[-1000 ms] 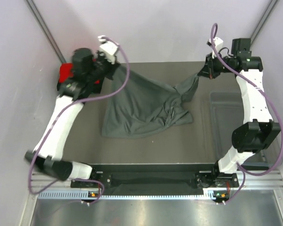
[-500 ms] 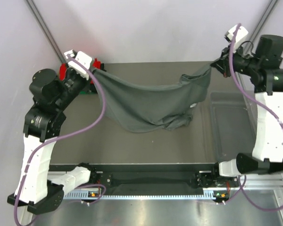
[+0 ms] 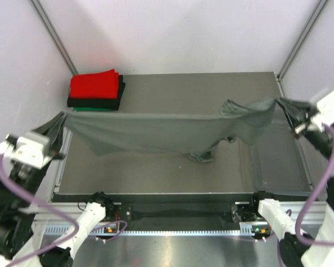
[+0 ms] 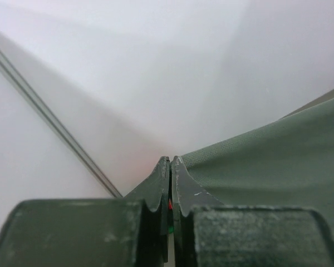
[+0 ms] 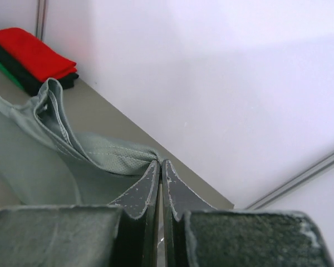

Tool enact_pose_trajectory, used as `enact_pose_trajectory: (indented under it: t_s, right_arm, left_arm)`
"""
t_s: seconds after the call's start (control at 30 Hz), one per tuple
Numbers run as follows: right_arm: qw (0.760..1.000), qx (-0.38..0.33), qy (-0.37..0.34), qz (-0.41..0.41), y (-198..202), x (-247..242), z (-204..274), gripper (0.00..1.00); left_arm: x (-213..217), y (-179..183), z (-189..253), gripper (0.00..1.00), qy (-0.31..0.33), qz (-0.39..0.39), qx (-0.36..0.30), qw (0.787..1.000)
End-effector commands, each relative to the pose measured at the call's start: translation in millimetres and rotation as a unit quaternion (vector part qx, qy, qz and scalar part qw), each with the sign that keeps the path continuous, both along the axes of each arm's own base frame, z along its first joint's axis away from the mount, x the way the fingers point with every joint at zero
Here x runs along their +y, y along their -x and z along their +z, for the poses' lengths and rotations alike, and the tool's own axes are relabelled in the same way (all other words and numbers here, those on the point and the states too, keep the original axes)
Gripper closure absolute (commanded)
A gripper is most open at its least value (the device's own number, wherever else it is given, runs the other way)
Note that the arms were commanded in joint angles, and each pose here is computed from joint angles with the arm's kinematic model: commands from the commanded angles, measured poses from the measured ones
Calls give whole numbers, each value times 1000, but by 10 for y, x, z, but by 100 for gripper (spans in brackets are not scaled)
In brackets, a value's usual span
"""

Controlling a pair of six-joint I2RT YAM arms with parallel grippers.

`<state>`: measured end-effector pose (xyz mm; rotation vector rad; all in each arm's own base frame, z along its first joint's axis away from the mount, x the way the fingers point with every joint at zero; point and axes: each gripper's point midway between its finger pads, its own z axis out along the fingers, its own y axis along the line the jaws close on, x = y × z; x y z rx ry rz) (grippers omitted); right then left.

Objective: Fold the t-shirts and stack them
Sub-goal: Flatten the tshirt out

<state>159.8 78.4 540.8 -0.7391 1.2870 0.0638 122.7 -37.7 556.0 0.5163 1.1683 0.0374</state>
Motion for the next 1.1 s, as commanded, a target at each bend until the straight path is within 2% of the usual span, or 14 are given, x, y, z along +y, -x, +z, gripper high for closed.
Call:
enact_pose_trajectory:
  t_s: [0.0,0.13,0.2,0.33,0.43,0.53,0.6,0.67,0.7,0.77,0.8,0.87,0.9,1.07]
  right_arm:
    - [1000,-25,12,-14,329,-33,-72,100]
    - [996,-82,13,-29,807,-56,92,100]
    - [994,-101,9,-46,907,-106,199,100]
    - [984,-163,1,-75,931,-205,616,100]
    - [983,-161,1,-88,587,-264,816,100]
    - [987,-134,11,-86,63,-282,802,100]
    - [991,-108,16,-81,-270,-282,674,100]
    - [994,-71,27,-80,-676,-299,382,100]
    - [994,-67,31,-78,-802,-300,303,100]
    - [997,-15,43,-69,-1152,-298,-156,100]
    - [997,-11,46,-66,-1266,-295,-249,100]
    - [996,39,49,-61,-1561,-299,-705,100]
    - [996,42,49,-61,-1670,-305,-788,100]
    - [987,138,66,-49,-2415,-276,-1727,100]
  left_arm:
    - [94,308,-44,100,-11,7,-13,1000]
    - [139,602,-5,100,-10,5,-33,999]
    - [172,704,114,100,-8,10,-51,999]
    - [357,570,361,100,-4,68,-72,995]
    - [441,242,364,100,-30,112,-51,992]
    - [419,-139,221,100,-56,128,-15,990]
    - [354,-472,-97,100,-87,134,30,987]
    - [252,-701,-385,100,-109,124,65,984]
    - [164,-905,-753,100,-133,115,105,979]
    - [91,-1095,-1006,100,-138,111,119,977]
    - [55,-1268,-1389,100,-159,113,153,969]
    - [13,-1499,-1599,100,-168,122,157,965]
    - [-10,-1616,-1895,100,-189,122,182,957]
    - [-29,-2273,-2684,100,-243,139,251,927]
